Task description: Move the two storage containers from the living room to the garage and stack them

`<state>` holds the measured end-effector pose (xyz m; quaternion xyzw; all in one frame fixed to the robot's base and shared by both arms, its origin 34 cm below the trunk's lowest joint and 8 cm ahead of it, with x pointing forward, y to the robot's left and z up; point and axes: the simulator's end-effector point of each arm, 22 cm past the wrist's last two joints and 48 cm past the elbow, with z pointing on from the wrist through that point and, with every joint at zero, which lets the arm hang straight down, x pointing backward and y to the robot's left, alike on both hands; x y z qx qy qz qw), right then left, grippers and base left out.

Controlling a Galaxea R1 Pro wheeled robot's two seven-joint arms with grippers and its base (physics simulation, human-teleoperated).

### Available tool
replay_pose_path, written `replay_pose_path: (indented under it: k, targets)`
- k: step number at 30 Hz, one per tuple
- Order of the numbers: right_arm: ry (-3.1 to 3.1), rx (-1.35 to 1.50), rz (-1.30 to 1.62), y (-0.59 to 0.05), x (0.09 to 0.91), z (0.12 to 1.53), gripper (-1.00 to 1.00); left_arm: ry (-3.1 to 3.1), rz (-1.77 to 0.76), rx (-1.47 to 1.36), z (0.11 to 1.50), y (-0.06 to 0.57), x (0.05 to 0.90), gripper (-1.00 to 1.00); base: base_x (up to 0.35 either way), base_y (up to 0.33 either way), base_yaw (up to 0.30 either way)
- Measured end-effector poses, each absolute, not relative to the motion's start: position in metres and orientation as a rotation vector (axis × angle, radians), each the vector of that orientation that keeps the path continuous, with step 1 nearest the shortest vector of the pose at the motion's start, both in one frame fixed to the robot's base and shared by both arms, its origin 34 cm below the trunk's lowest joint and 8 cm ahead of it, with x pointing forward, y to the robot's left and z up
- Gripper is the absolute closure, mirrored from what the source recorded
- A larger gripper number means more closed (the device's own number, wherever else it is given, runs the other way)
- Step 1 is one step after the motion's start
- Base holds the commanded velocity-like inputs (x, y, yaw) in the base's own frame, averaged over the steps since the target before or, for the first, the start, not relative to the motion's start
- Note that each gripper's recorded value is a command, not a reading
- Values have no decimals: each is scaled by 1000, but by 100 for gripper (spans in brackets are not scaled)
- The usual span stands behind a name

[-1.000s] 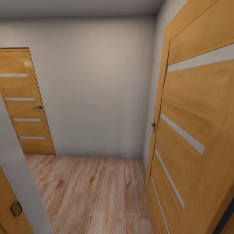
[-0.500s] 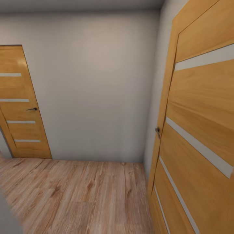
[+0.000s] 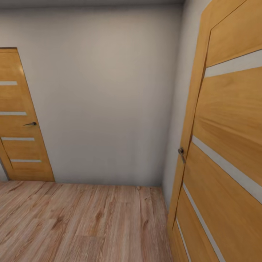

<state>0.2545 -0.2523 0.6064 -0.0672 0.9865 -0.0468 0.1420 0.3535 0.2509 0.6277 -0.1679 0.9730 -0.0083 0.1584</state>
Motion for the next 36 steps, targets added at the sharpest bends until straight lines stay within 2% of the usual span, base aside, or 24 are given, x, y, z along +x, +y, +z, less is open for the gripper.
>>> replay_pose_path:
  k: [14,30,36]
  targets:
    - [2847,-194,-134,-252,255,606,-100,2782,-26,-481,628,250,354,-100,16,20,0]
    - [2847,-190,-135,-252,254,607,-100,2782,-22,-483,628,252,353,-100,304,0,0]
    - [2846,-191,-136,-253,255,607,-100,2782,-22,-483,628,252,353,-100,322,0,191]
